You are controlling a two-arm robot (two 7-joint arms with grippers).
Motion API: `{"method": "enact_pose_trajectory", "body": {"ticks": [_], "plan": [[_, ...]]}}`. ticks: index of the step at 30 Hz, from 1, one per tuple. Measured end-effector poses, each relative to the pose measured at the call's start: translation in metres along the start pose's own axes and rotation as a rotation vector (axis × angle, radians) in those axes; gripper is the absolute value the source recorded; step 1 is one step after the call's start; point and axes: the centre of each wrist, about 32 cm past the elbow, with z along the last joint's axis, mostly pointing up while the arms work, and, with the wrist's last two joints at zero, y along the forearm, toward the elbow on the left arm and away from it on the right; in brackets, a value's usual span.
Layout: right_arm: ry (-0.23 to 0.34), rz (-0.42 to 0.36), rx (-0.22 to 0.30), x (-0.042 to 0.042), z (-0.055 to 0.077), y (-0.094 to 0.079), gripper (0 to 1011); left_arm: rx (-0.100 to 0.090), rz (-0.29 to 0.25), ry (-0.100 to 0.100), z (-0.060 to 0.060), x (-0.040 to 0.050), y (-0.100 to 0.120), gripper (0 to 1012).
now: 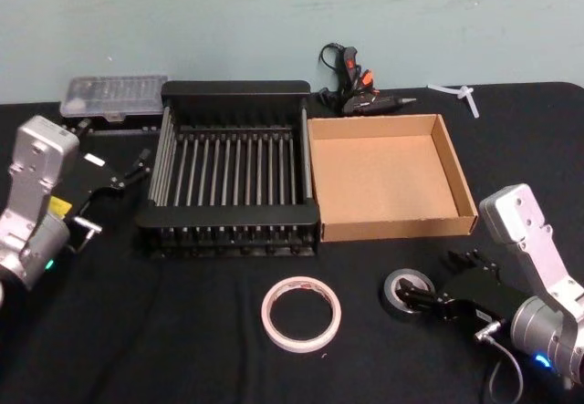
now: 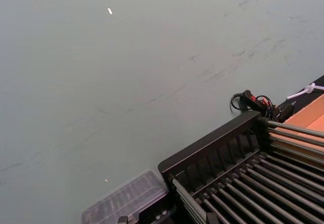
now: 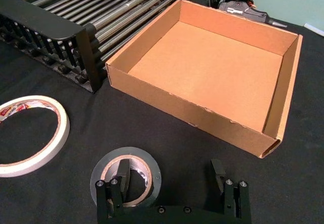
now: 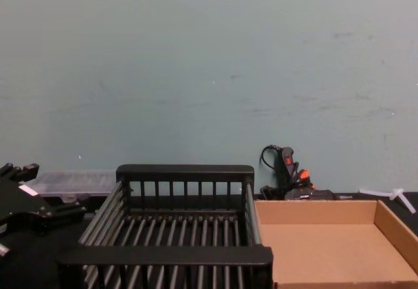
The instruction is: Pick up the white tape and place it into the black box , Pick up the silver tape and place it into the brown box.
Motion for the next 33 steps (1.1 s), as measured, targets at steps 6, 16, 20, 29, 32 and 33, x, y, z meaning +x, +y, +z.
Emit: {"method": "enact_pose_trajectory", "body": {"ticks": [6,16,20,29,32,33], "plan": [[0.000,-0.001,0.000,0.0002,0.0000,-0.0001,1002,0.000,0.000,0.000,0.0000,0.0000,0.0000,1001],[0.001,-0.001,0.001,0.0002,0.0001,-0.0001,824,0.000,0.000,0.000,0.0000,0.0000,0.0000,1001],[0.001,0.000,0.001,0.0001,0.0002,-0.0001,713,0.000,0.000,0.000,0.0000,0.0000,0.0000,1001],[0.002,0.000,0.001,0.0000,0.0002,-0.0002,416,0.000,0.000,0.000,0.0000,0.0000,0.0000,1001],[0.002,0.000,0.001,0.0000,0.0002,-0.0002,309,0.000,0.000,0.000,0.0000,0.0000,0.0000,1001],[0.002,0.000,0.001,0.0000,0.0002,-0.0002,289,0.000,0.000,0.000,0.0000,0.0000,0.0000,1001]]}}
